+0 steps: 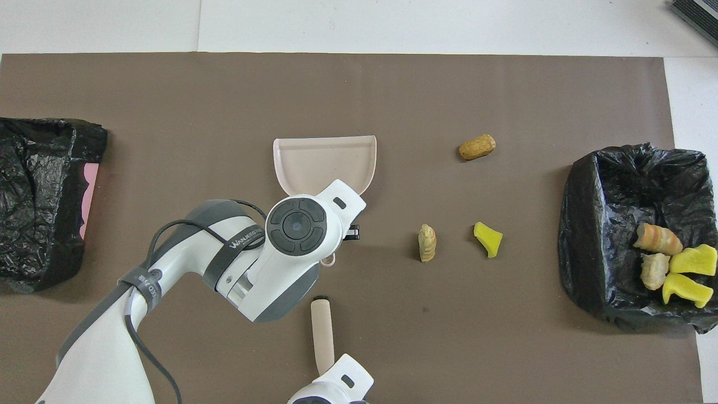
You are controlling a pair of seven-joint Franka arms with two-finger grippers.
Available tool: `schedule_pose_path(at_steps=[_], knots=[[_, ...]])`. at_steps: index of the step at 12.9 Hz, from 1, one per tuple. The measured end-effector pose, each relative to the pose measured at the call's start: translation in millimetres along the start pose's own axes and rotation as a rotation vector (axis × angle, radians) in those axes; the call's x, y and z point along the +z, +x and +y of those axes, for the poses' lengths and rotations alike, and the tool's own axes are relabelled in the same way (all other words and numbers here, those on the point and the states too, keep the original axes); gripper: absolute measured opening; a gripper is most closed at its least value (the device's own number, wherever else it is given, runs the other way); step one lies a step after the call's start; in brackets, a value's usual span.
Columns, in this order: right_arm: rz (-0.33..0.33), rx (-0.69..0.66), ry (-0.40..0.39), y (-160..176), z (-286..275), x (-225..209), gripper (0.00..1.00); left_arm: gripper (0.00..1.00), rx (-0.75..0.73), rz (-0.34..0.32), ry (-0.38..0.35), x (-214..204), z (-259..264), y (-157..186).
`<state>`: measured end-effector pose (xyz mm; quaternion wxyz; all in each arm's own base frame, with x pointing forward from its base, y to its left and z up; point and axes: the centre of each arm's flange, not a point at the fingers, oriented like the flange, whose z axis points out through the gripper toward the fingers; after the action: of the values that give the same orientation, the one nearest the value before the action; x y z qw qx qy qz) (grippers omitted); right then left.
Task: Sweep and dump trash in bin
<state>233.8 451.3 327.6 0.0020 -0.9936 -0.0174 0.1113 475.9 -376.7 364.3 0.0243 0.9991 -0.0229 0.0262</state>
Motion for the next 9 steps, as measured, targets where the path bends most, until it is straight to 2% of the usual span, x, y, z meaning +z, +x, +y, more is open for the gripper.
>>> schedule_pose_path(at_steps=[2,3,5,9], knots=[[-0.006,0.001,0.007,0,-1,-1,0.36,0.31,0.076,-0.003,0.017,-10,-8,7],[-0.008,0.001,0.009,0,-1,-1,0.27,0.31,0.140,-0.012,0.035,-19,-14,12],[-0.009,0.003,0.013,1,-1,-2,0.27,0.31,0.293,-0.036,0.071,-37,-36,23],[-0.017,0.030,0.029,7,3,-9,0.27,0.31,0.639,-0.138,0.124,-58,-82,28]])
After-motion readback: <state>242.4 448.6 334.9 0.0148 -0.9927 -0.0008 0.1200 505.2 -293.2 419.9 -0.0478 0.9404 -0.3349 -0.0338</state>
